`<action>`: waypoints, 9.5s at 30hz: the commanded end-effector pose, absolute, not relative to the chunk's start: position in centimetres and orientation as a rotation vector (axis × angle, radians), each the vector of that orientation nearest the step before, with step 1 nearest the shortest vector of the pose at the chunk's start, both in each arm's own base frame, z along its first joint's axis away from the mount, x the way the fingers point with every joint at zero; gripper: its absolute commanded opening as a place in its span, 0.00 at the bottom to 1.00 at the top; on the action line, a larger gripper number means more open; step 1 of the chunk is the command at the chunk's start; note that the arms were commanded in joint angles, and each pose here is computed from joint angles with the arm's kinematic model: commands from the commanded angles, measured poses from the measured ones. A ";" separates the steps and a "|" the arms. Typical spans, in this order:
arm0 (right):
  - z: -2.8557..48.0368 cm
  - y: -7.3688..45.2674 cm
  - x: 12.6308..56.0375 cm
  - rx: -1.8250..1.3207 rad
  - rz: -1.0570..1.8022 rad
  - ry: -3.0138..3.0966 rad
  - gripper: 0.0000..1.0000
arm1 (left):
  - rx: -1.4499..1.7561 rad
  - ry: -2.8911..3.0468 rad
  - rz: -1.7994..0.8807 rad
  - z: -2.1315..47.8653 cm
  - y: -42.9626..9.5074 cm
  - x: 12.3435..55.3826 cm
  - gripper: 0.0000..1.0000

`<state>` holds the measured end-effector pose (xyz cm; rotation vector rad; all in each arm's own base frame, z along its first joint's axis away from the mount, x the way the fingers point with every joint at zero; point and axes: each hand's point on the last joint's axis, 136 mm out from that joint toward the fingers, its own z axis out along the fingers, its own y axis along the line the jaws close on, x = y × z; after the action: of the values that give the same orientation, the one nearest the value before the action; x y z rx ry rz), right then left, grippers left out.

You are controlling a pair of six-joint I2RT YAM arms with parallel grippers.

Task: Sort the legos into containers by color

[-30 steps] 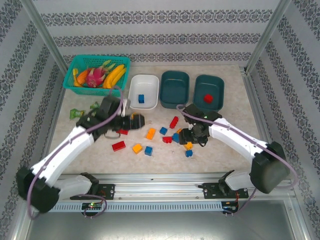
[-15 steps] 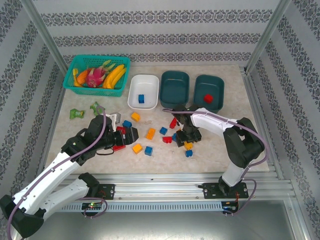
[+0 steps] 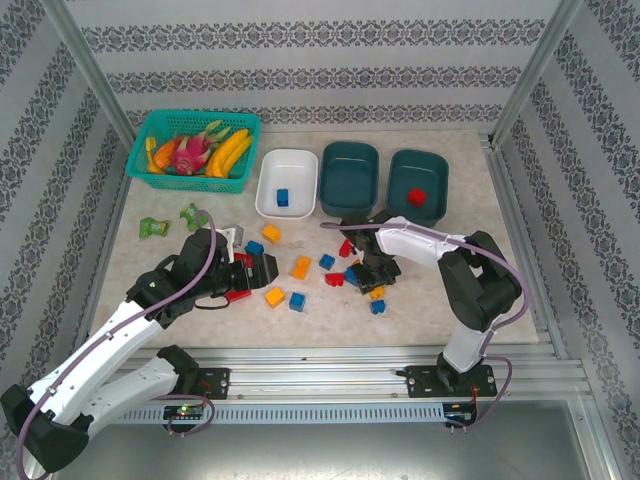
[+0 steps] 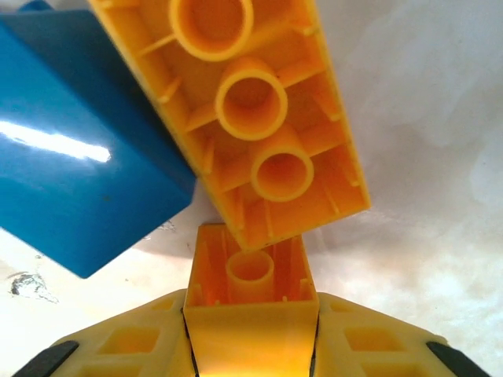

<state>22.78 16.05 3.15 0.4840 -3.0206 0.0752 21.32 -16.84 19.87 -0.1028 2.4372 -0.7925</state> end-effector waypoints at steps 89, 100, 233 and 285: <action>15.8 25.6 23.0 0.341 -1.575 -3.346 0.74 | 0.378 2.872 0.133 5.7 -11.5 36.8 0.79; 16.1 24.9 23.0 0.312 -1.528 -3.386 0.74 | 0.344 2.933 0.044 2.9 -11.6 37.5 0.57; 7.5 6.1 47.5 -0.415 -0.373 -3.339 0.12 | 0.009 2.301 -1.008 26.0 -30.0 41.3 0.99; 17.9 24.2 23.9 0.179 -1.502 -3.438 0.67 | -0.410 2.662 -0.233 9.2 -16.7 37.2 0.86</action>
<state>22.73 23.69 16.48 0.2052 -3.3955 -1.4058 34.06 -16.86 8.55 -0.3895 2.7482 -0.2695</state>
